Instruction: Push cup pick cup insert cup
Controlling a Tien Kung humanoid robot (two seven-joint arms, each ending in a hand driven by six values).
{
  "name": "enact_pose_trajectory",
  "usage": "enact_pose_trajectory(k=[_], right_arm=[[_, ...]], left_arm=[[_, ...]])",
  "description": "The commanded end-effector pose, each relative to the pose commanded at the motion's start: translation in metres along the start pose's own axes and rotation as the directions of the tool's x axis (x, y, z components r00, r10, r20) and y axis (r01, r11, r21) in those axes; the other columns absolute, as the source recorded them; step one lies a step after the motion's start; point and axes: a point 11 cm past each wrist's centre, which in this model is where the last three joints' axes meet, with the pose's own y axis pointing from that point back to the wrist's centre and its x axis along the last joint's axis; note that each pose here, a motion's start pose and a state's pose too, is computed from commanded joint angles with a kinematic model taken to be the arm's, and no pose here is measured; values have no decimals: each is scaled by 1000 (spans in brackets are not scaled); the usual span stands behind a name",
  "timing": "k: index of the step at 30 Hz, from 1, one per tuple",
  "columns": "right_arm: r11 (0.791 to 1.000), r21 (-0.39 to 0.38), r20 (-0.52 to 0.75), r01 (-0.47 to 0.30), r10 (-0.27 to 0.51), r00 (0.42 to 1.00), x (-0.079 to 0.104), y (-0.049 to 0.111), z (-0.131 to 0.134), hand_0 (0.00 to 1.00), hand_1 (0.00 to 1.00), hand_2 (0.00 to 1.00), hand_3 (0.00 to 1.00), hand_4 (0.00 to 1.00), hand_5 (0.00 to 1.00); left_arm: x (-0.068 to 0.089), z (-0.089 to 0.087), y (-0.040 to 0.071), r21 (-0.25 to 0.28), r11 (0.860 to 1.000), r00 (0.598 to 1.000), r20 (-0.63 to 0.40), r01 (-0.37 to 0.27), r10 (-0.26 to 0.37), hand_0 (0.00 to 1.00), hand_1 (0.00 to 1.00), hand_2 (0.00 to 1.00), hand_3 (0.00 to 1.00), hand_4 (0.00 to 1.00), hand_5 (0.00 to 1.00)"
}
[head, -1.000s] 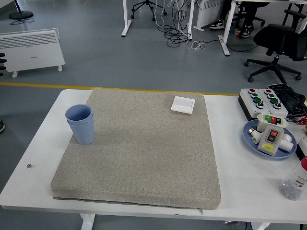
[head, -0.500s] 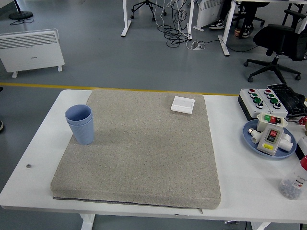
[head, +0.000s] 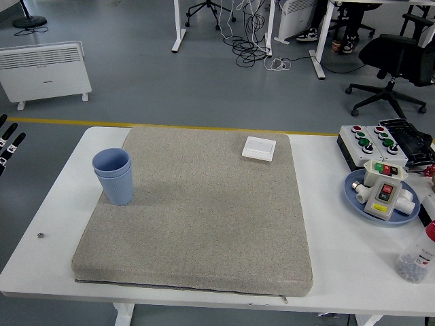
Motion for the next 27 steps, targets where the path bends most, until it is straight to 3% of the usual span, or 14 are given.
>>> enact_pose_trajectory(k=[6, 12, 19, 27], right_arm=[[1000, 1, 2, -1, 1, 1000, 1, 0, 0, 678, 589, 591, 582, 121, 542], [1000, 3, 4, -5, 5, 1000, 4, -1, 0, 677, 589, 591, 582, 120, 544], [1000, 1, 0, -12, 12, 1000, 6, -1, 0, 678, 589, 591, 582, 119, 546], [1000, 0, -8, -14, 14, 1000, 7, -1, 1, 677, 589, 593, 581, 118, 547]], left_arm=[[7, -17, 5, 45, 998, 996, 80, -36, 33, 842, 835, 877, 782, 657, 998], [17, -30, 12, 38, 997, 995, 72, -74, 71, 862, 860, 895, 796, 655, 998], [30, -42, 17, 77, 991, 992, 80, -107, 101, 892, 882, 917, 813, 654, 998], [38, -56, 14, 117, 984, 988, 98, -134, 123, 901, 886, 912, 810, 655, 998]])
